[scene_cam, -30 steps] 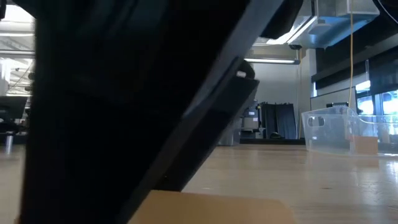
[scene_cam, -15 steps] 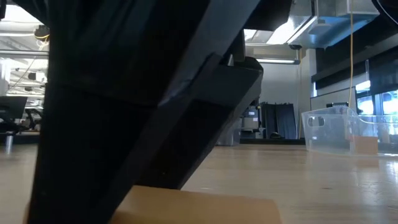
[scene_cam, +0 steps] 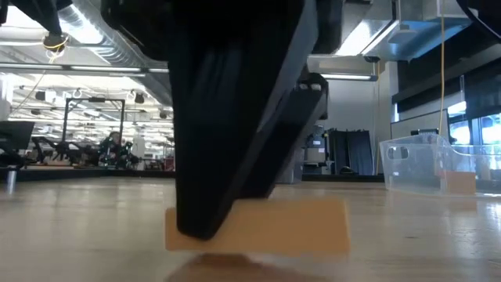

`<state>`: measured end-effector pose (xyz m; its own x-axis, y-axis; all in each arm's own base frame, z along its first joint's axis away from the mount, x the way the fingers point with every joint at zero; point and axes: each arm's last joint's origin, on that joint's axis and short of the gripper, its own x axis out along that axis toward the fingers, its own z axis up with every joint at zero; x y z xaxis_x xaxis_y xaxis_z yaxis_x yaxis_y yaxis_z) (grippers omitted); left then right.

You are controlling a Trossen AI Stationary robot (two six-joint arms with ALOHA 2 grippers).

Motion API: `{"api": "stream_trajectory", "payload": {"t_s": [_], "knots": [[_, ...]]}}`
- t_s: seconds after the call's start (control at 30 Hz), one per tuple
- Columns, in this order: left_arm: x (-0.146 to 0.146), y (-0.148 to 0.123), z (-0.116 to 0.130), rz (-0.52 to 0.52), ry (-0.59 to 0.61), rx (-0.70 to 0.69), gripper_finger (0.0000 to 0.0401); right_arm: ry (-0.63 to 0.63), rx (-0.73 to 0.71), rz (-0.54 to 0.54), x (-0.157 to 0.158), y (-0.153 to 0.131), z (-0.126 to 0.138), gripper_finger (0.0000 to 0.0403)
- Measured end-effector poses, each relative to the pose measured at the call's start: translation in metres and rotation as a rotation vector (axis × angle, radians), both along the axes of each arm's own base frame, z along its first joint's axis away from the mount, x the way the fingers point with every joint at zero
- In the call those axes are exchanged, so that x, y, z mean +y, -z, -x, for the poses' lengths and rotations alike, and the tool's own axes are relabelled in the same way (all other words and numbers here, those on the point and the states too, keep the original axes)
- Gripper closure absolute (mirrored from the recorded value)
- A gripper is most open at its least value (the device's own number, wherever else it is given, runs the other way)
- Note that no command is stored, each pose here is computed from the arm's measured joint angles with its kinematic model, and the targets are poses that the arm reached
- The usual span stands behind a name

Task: Sort & place blocks by color
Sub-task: Put the left yellow block into the transparent bin

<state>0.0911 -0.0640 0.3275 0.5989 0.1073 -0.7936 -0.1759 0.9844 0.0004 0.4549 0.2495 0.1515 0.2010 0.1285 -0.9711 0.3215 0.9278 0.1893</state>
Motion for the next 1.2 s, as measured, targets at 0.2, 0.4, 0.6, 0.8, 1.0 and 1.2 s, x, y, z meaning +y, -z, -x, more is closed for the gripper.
{"api": "stream_trajectory", "payload": {"t_s": [0.2,0.4,0.6,0.8,1.0,1.2], "knots": [[0.0,0.0,0.0,0.001,0.0,0.0,0.0218,-0.022,0.021,-0.045,-0.014,-0.007,-0.005,0.0275],[0.0,0.0,0.0,0.001,0.0,0.0,0.0218,-0.003,0.049,-0.032,-0.029,-0.011,-0.008,0.0275],[0.0,0.0,0.0,0.001,0.0,0.0,0.0218,-0.013,0.071,-0.015,-0.04,-0.017,-0.007,0.0275],[0.0,0.0,0.0,0.0,0.0,0.001,0.0218,-0.047,0.085,0.015,-0.052,-0.042,0.0,0.0275],[0.0,0.0,0.0,0.0,0.0,0.001,0.0218,-0.027,0.096,0.138,-0.069,-0.087,0.022,0.0275],[0.0,0.0,0.0,0.0,0.0,0.001,0.0218,0.045,0.069,0.266,-0.085,-0.133,0.048,0.0275]]}}
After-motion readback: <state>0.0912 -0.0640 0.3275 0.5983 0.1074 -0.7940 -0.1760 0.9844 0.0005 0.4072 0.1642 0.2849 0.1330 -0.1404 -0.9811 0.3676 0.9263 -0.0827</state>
